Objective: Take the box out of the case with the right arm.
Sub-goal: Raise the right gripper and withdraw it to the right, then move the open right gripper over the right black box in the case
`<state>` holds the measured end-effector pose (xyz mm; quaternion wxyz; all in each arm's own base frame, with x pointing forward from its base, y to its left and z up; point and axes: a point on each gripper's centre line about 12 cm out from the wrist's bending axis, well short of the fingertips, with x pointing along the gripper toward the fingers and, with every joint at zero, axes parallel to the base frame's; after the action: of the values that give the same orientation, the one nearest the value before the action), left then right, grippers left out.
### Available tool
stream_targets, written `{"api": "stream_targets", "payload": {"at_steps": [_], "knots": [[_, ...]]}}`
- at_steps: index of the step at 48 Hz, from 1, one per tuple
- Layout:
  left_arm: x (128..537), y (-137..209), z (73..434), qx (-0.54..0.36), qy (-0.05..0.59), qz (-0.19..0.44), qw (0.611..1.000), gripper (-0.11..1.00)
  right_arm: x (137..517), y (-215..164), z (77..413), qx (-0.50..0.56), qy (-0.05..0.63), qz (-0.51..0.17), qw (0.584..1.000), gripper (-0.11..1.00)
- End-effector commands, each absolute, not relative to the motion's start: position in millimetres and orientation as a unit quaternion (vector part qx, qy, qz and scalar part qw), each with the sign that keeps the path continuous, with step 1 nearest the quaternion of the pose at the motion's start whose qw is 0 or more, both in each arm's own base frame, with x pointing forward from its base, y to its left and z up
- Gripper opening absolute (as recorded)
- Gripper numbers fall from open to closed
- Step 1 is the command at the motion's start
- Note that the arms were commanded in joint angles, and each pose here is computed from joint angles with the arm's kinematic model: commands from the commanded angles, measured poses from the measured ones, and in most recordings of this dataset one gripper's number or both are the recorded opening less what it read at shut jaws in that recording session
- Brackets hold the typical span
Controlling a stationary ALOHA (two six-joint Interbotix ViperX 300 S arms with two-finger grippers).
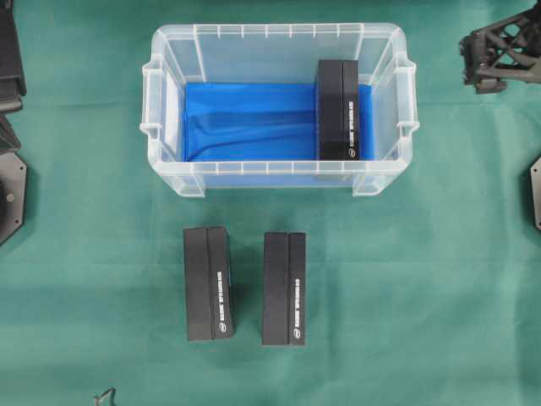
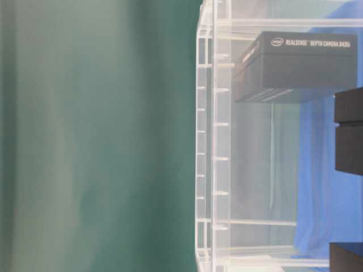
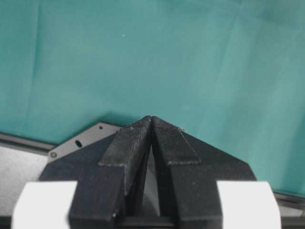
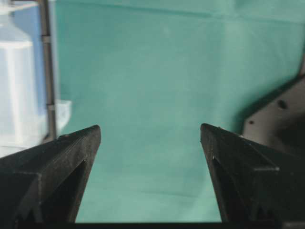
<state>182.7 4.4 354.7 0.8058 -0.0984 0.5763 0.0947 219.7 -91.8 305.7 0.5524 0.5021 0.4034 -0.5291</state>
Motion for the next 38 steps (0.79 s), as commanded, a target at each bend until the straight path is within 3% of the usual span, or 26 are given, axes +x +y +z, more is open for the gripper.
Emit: {"api": "stream_targets", "payload": {"at_steps": [1, 38], "knots": [[184.6, 4.6, 359.9, -0.099, 0.569, 0.095, 0.811, 0.11, 231.4, -93.8, 313.7, 0.515, 0.390, -0.516, 0.563, 0.89], [178.9, 6.4, 361.5, -0.100, 0.562, 0.097, 0.815, 0.11, 374.3, -102.6, 318.9, 0.510, 0.393, -0.469, 0.604, 0.88]]}}
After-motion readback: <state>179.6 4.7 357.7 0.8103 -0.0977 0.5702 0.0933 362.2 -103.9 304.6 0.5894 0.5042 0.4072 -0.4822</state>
